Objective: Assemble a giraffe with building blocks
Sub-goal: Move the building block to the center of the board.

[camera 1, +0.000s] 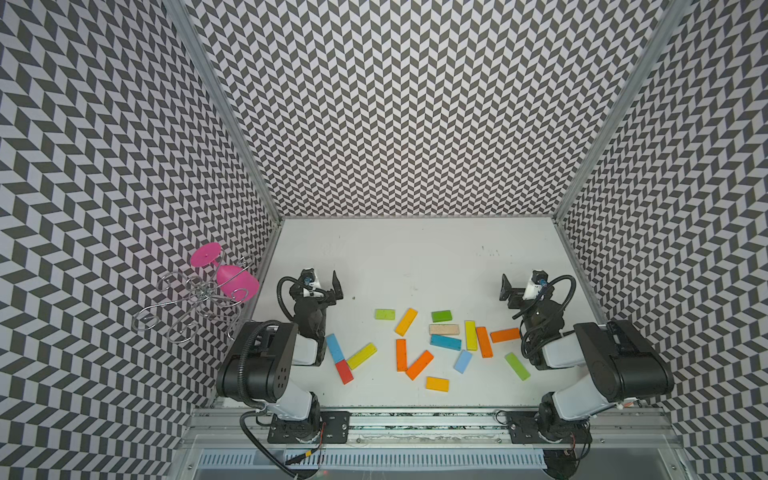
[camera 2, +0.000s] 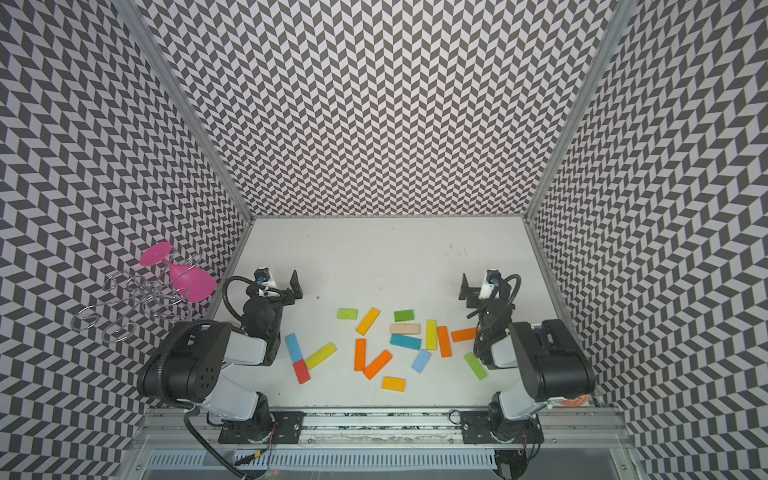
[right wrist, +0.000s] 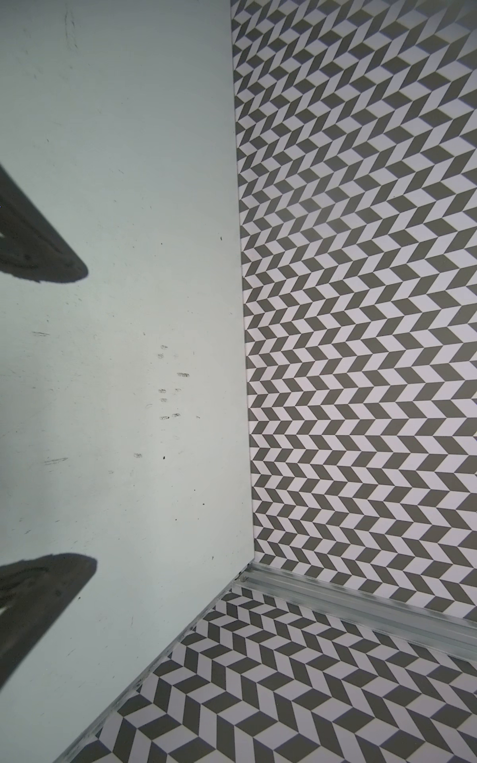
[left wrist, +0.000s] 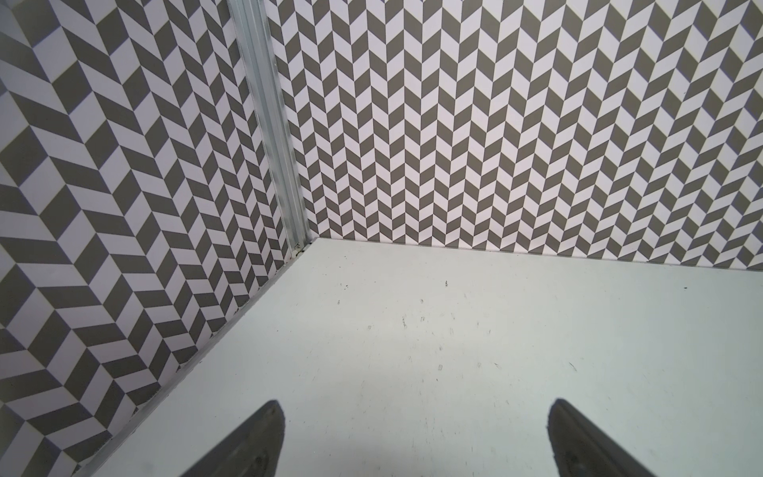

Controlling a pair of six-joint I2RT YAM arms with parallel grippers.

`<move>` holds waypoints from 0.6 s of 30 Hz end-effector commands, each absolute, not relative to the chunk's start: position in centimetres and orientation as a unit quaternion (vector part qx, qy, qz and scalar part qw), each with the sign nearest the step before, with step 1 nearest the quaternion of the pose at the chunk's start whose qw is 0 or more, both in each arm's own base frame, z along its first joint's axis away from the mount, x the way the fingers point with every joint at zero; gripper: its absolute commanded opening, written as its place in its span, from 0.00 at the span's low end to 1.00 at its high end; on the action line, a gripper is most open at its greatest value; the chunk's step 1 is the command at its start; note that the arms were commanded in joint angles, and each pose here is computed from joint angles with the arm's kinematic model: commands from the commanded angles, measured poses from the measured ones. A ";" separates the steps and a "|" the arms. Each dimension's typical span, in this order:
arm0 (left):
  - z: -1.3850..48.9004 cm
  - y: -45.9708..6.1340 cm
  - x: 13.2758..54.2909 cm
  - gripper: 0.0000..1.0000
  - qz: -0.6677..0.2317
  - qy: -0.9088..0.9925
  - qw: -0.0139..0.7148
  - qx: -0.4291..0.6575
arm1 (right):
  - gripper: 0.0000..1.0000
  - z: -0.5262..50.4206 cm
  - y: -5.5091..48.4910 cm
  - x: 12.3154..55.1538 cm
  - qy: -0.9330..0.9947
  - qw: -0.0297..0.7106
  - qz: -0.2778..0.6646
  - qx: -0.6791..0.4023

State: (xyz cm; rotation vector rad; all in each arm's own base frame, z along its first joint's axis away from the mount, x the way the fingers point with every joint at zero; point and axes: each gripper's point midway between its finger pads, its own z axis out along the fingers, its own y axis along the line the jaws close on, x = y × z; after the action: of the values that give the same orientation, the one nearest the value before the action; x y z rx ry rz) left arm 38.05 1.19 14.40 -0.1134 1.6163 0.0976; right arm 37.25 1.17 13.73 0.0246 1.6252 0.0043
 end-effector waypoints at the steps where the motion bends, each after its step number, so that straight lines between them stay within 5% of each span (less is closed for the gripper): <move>1: 14.8 1.2 38.2 1.00 0.043 0.718 0.694 -0.046 | 0.99 15.1 1.1 37.6 0.707 0.708 -0.001 0.007; 18: 15.2 1.3 38.1 1.00 0.040 0.712 0.700 -0.046 | 0.98 15.9 -0.1 37.8 0.702 0.711 -0.011 0.041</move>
State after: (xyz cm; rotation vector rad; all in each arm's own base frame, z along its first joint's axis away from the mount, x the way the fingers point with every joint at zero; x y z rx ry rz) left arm 38.07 1.25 14.40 -0.1102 1.6161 0.0930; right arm 37.28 0.57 13.73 0.0472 1.6261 -0.0095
